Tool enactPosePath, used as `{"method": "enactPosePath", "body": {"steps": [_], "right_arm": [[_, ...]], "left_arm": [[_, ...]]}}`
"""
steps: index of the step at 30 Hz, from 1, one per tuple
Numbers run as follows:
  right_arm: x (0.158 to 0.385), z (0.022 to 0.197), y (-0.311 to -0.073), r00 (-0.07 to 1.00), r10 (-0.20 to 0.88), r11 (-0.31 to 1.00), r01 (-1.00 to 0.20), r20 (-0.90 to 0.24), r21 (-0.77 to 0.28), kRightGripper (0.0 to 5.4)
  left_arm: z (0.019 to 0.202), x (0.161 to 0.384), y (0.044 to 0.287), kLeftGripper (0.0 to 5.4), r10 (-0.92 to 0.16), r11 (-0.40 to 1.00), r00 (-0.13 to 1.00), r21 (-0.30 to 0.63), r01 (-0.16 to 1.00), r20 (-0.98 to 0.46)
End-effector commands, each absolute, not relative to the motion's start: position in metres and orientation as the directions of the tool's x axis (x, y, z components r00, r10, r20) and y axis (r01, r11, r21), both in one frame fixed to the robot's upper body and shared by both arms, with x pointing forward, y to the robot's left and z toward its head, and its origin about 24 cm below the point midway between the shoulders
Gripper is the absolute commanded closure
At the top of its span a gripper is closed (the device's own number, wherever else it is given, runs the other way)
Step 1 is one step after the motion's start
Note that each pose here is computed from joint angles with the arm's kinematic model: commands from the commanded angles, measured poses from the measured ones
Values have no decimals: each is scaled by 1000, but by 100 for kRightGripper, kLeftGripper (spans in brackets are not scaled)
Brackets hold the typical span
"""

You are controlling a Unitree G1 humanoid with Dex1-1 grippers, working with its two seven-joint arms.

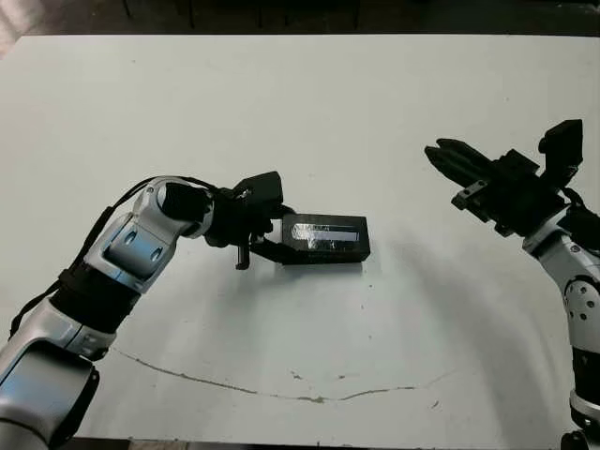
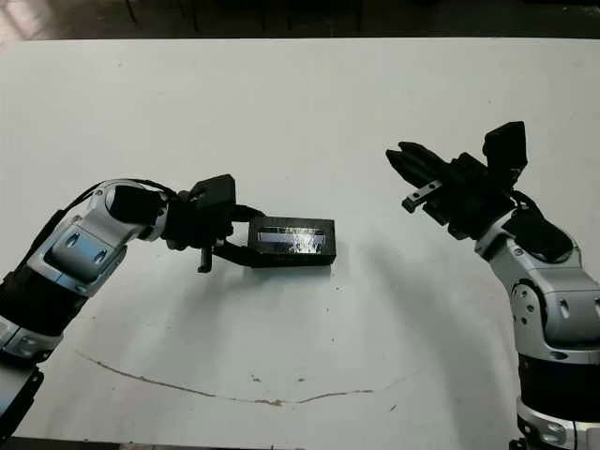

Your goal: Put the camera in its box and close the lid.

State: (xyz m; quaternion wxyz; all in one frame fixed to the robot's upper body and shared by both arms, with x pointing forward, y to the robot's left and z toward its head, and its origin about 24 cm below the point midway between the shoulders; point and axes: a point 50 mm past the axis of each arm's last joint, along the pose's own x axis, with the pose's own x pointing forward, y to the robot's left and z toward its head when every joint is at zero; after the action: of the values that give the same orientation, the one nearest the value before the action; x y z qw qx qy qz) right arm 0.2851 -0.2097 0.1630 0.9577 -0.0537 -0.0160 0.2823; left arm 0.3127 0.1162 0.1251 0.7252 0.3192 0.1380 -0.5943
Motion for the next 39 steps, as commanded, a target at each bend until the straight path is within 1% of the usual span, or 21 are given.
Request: {"method": "enactPosePath", "body": {"steps": [1, 7, 11, 18, 22, 28, 31, 33, 39], "right_arm": [[282, 157, -211, 839, 543, 832, -542, -29, -117, 540], [281, 158, -211, 838, 545, 831, -544, -26, -118, 540], [281, 157, -211, 833, 553, 826, -552, -22, -116, 540], [282, 157, -211, 828, 560, 822, -558, -18, -112, 540], [282, 156, -211, 827, 561, 821, -560, -18, -114, 540], [282, 156, -211, 826, 564, 819, -562, -19, -113, 540], [282, 155, -211, 823, 567, 817, -566, -20, -109, 540], [282, 155, -211, 824, 566, 819, -565, -22, -103, 540], [284, 153, -211, 821, 571, 816, -570, -28, -99, 540]], "left_arm": [[112, 320, 140, 405, -685, 173, 323, 285, 943, -653], [108, 322, 146, 405, -673, 194, 329, 271, 943, -663], [104, 322, 148, 414, -680, 185, 312, 257, 949, -663], [92, 319, 149, 414, -690, 190, 268, 189, 963, -672], [90, 317, 147, 414, -679, 184, 265, 190, 964, -684], [95, 316, 146, 414, -692, 178, 264, 196, 964, -672], [99, 313, 150, 414, -728, 202, 270, 179, 963, -630], [104, 312, 154, 414, -748, 233, 283, 161, 959, -600], [123, 312, 171, 414, -781, 334, 374, 173, 927, -500]]}}
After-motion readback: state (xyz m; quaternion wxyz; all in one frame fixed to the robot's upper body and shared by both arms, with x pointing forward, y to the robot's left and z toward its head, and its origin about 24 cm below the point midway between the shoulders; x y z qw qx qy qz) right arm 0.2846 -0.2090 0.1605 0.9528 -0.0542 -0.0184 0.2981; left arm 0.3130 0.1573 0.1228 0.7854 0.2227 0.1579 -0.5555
